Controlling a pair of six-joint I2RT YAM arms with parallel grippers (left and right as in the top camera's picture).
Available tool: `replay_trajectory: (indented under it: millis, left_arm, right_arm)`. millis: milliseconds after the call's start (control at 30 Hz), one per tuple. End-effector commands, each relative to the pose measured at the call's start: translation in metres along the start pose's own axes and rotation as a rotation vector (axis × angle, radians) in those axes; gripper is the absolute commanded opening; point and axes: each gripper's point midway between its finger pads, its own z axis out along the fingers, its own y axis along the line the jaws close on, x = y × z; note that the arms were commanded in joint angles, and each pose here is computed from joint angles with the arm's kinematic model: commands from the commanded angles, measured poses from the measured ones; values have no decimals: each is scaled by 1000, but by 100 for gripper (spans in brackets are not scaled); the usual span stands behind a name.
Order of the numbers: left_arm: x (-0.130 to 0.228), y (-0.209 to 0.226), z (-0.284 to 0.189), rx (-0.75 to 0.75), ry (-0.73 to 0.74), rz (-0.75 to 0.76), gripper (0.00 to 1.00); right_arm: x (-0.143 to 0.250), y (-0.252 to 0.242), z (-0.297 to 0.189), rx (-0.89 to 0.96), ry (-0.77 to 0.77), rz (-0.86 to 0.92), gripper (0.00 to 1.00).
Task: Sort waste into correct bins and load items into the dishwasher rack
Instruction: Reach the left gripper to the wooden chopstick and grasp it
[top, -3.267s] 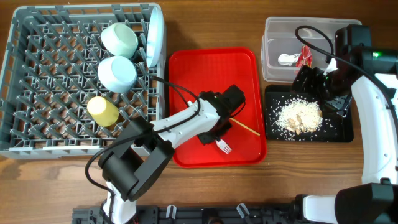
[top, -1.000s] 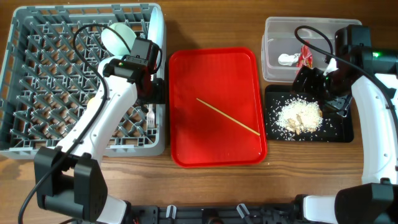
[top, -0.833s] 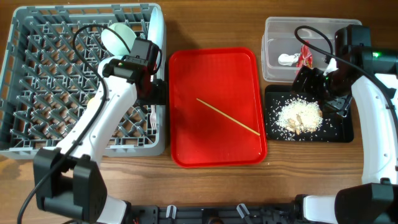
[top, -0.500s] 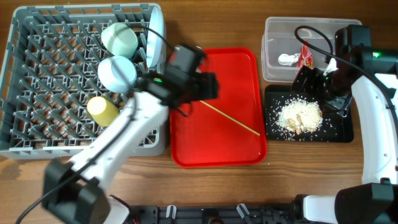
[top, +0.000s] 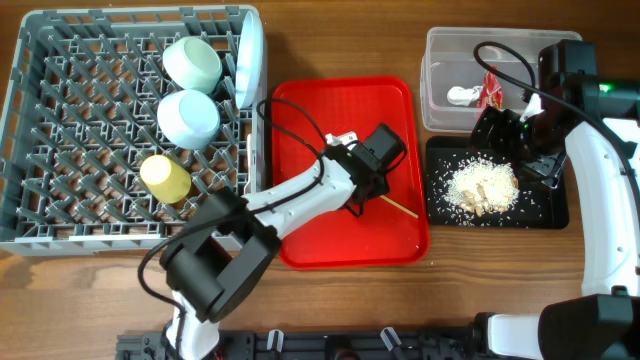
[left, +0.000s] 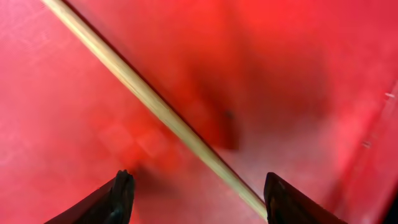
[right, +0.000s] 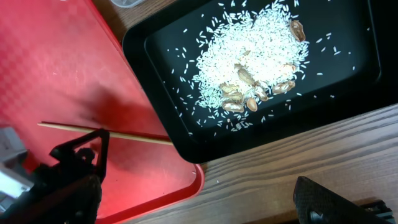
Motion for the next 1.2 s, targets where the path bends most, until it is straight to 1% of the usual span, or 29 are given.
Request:
replay_trajectory:
  millis: [0,133,267,333,433,600,667,700,733,800,833,900,1000,1033,1167]
  left_arm:
    - [1,10,18,-66,-18,-16,66]
    - [4,18,24,-107,-29,-4,64]
    - [15,44,20,-214,15,9,58]
    - [17,51,18,-246,23,14,59]
    - [16,50,18,-241,21,13,59]
    - [-4,13,-8,-152,-23,7,57]
    - [-10,1,-16,-126,-33,33,58]
    - [-14,-6,-22,-109,-31,49,60]
    - [-23,-16,-33,-88,-34,59,61]
    - [-43,-32,-53,-47,-62,53,58]
    - [-48,-33,-55,-37,-64,31,53]
    - [-44,-25,-47,-65,-25,-32,53]
    - [-29,-18,-21,-101,55,-68,54]
    - [-25,-15,-13,-120,66,-69,57]
    - [-18,-9,4,-159,86,-59,57]
  right_arm:
    - [-3,0,-10,1,-42,-12,100]
    - [-3,0,-10,1,-42,-12,100]
    - [-3,1,-10,0,-43,-12,100]
    - [-3,1,-10,0,-44,-12,100]
    - [-3,1,-10,-1,-44,-13,100]
    - [-3,1,-10,-1,-44,-14,100]
    - [-4,0,-11,0,-46,-10,100]
    - [-5,-1,-11,-9,-43,0,100]
    - [-5,-1,-11,-29,-38,11,100]
    - [-6,-1,-12,-44,-36,22,99]
    - [-6,-2,-12,-44,-35,23,100]
    - [-6,-2,-12,-45,-35,24,100]
    - [-6,-1,-12,-47,-33,25,100]
    - [-6,-1,-12,-47,-33,25,100]
    - [-6,-1,-12,-47,-33,26,100]
